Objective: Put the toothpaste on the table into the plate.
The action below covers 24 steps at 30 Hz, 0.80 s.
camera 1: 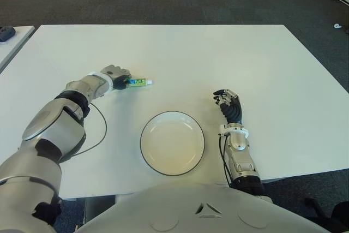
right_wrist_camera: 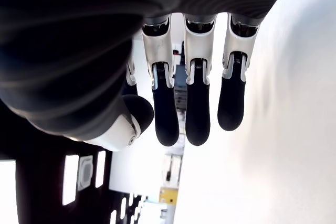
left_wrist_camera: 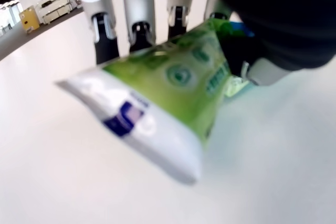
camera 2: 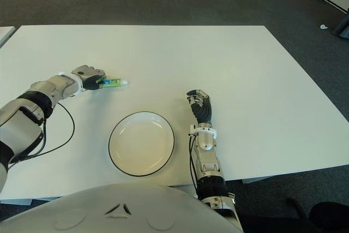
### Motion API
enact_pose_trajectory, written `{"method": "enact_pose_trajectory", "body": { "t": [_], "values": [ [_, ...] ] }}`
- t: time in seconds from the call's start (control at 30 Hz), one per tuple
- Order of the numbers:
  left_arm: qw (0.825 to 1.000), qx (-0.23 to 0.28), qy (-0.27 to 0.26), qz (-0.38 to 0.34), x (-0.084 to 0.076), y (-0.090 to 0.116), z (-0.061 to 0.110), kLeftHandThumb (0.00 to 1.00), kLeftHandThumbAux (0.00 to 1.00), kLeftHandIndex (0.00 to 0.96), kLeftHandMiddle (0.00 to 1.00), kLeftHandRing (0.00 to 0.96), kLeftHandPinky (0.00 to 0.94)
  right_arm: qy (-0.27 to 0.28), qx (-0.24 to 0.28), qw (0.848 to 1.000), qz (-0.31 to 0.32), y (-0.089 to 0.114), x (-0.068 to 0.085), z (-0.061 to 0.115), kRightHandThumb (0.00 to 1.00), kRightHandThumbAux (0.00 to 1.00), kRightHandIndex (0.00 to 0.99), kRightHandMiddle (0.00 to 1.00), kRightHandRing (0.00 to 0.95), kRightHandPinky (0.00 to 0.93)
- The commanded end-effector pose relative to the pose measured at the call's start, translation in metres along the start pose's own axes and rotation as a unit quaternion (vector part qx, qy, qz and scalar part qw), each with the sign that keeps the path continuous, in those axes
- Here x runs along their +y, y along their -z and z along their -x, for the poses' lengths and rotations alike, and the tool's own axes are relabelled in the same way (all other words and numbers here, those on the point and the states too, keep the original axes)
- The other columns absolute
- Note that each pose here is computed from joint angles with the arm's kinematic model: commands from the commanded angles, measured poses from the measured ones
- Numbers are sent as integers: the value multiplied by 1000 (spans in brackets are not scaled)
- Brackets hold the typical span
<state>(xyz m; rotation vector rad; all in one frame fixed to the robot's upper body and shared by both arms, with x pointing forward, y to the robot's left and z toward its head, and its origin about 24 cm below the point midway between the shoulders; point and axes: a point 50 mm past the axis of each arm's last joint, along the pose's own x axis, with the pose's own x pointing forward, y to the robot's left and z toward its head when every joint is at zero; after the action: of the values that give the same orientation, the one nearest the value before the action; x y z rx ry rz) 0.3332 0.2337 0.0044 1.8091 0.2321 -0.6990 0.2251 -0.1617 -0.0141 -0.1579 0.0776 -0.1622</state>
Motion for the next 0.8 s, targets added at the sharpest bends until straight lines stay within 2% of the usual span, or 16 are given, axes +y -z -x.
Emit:
{"method": "enact_pose_trajectory", "body": {
  "t": [0.03,0.3,0.6,0.73,0.8],
  "values": [
    [997,7,80,3,-37,0,7,714,703,431,849,872,880,2,6,1000,-4,2,0,1,705,730,420,435,436,458],
    [998,10,63,22,-35,0,7,713,706,431,843,868,878,1,6,1000,-1,3,1,1,706,731,420,434,434,457],
    [996,25,50,74,-31,0,5,714,707,436,816,827,795,-1,5,1000,-3,2,1,1,705,731,419,425,423,442],
    [979,46,38,193,-26,1,3,714,708,438,808,816,798,-2,5,1000,-8,3,1,1,705,731,419,423,423,443],
    [973,48,37,221,-26,1,3,714,709,438,806,814,803,-2,5,1000,-9,3,1,2,706,731,420,425,424,447]
  ]
}}
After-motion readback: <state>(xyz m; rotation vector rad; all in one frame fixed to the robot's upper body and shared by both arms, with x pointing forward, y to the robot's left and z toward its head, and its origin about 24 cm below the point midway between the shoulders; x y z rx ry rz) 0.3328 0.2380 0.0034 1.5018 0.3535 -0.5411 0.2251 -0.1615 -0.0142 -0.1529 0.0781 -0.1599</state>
